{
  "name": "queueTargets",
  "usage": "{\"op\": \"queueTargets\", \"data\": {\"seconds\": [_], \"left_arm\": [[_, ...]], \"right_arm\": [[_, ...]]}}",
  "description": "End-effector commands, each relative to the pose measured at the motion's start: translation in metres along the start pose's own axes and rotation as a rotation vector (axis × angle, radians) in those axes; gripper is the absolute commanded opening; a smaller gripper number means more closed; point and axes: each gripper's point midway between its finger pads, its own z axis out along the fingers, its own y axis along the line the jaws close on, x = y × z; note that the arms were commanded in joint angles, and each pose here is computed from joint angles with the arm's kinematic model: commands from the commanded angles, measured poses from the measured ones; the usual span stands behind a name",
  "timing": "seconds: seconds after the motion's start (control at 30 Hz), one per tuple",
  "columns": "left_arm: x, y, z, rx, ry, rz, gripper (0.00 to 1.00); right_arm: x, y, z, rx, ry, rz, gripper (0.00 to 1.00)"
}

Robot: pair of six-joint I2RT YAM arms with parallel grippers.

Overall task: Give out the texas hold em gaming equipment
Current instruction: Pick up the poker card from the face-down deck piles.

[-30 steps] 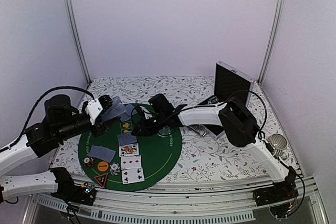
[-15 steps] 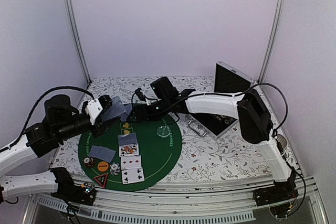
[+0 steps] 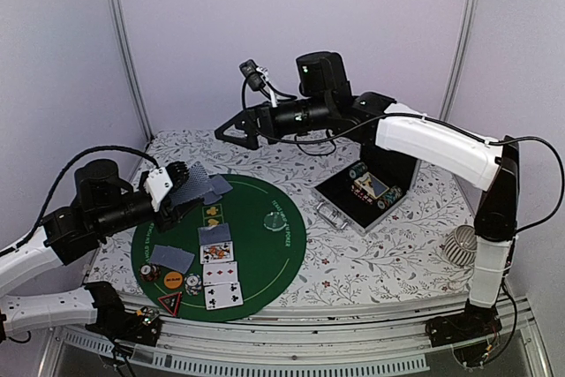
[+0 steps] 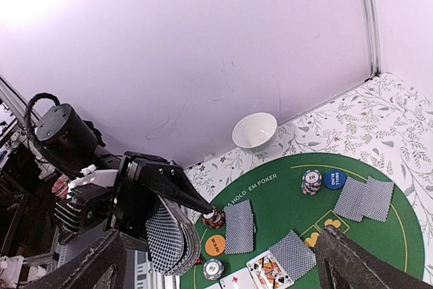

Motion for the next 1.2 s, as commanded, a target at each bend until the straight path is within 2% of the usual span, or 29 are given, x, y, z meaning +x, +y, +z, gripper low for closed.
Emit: {"op": "queueTargets", "data": {"seconds": [0.0,0.2,0.37,0.67,0.87,1.03,1.17], "left_arm": [[-0.005,-0.005,0.000,0.024,-0.031,0.012,0.55],[-0.005,-0.005,0.000,0.022,-0.026,0.015,0.55],[-0.004,-0.004,0.001,0.017,-0.022,0.014,0.55],[-0.004,-0.003,0.001,0.014,-0.022,0.012,0.55],[-0.004,-0.003,0.000,0.010,-0.024,0.013,0.55],[-0.004,-0.003,0.000,0.012,-0.022,0.011,0.55],[-0.004,-0.003,0.001,0.011,-0.020,0.011,0.55]], "right_arm": [[0.034,0.010,0.029,-0.073,0.087,0.035,0.99],[0.056,-0.003,0.061,-0.074,0.141,0.123,0.97],[0.068,0.014,0.073,-0.164,0.178,0.105,0.96],[0.072,-0.007,0.064,-0.037,0.184,0.094,0.92],[0.066,-0.017,0.048,0.023,0.177,0.082,0.84],[0.063,-0.006,0.044,-0.029,0.183,0.070,0.74],[0.060,0.010,0.046,-0.102,0.188,0.067,0.61]]}}
